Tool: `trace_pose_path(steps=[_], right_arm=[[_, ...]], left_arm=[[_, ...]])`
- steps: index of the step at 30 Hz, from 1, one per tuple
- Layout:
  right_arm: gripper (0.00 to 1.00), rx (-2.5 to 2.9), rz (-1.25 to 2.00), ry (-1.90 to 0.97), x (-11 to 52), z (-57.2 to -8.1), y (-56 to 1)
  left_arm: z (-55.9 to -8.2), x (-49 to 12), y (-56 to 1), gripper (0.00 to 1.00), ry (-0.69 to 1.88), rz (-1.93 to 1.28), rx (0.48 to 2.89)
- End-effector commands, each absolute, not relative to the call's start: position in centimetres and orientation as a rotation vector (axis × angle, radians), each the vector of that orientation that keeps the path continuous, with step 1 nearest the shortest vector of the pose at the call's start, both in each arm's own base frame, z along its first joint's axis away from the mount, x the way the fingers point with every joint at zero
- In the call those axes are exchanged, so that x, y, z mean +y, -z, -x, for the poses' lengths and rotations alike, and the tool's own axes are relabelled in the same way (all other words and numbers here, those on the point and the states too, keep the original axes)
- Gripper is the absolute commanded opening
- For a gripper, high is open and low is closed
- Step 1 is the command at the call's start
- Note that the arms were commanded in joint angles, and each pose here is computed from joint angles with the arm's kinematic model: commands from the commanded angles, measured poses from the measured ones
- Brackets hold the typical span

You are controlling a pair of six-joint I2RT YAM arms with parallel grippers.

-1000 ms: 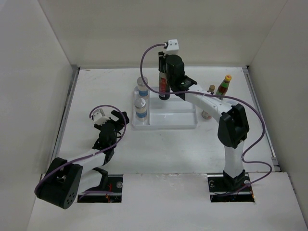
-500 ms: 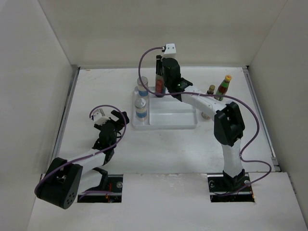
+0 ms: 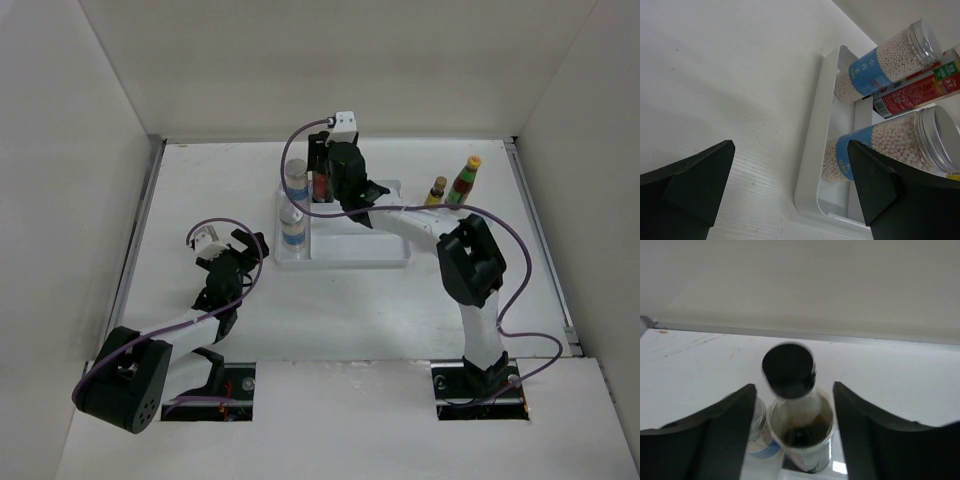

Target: Organize the condiment bottles

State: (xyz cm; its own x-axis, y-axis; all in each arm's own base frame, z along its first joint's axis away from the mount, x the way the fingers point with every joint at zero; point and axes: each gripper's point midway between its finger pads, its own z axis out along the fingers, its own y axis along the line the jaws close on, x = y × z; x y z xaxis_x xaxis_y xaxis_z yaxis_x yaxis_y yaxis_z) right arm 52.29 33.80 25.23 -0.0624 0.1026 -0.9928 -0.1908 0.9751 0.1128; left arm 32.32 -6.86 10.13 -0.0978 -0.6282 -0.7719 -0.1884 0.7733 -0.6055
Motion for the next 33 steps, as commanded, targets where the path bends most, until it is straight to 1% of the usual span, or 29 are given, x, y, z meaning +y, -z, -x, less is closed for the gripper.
trace_pose_path(steps=[1, 2, 4, 7, 9, 13, 16, 18, 21, 25, 31, 33], right_arm=[[0.75, 1.478, 0.002, -0.341, 33.4, -50.6, -32.2], [0.80, 1.468, 0.002, -0.349, 33.0, -50.1, -33.0], [0.87, 1.453, 0.009, -0.369, 32.3, -48.9, -34.4], [0.92, 1.444, -0.006, -0.358, 29.3, -47.4, -35.6], [0.93, 1.447, -0.044, -0.316, 26.0, -47.2, -35.7], [0.93, 1.467, -0.176, -0.187, 17.7, -47.6, -34.3], [0.93, 1.503, -0.278, -0.051, 11.5, -48.1, -32.1], [0.93, 1.549, -0.315, 0.028, 8.7, -48.5, -30.1], [0.93, 1.632, -0.341, 0.091, 6.7, -49.0, -26.5], [0.89, 1.679, -0.417, 0.134, 4.8, -49.8, -22.5], [0.84, 1.721, -0.479, 0.181, 3.3, -49.6, -19.2], [0.80, 1.733, -0.493, 0.201, 2.8, -49.6, -18.5]], left_arm=[[-33.5, -7.3, -13.1, 1.00, 0.477, 0.659, 1.576], [-33.5, -7.3, -13.0, 1.00, 0.477, 0.659, 1.577], [-33.5, -7.3, -13.0, 1.00, 0.477, 0.659, 1.576], [-33.5, -7.3, -13.0, 1.00, 0.477, 0.661, 1.578], [-33.5, -7.4, -13.0, 1.00, 0.478, 0.660, 1.579], [-33.5, -7.5, -13.0, 1.00, 0.485, 0.658, 1.581], [-33.5, -7.5, -13.0, 1.00, 0.487, 0.659, 1.580], [-33.5, -7.5, -13.0, 1.00, 0.487, 0.659, 1.580], [-33.5, -7.5, -12.8, 1.00, 0.485, 0.661, 1.584], [-33.6, -7.6, -12.7, 1.00, 0.487, 0.661, 1.589], [-33.6, -7.6, -12.7, 1.00, 0.487, 0.661, 1.589], [-33.6, -7.6, -12.6, 1.00, 0.489, 0.660, 1.593]])
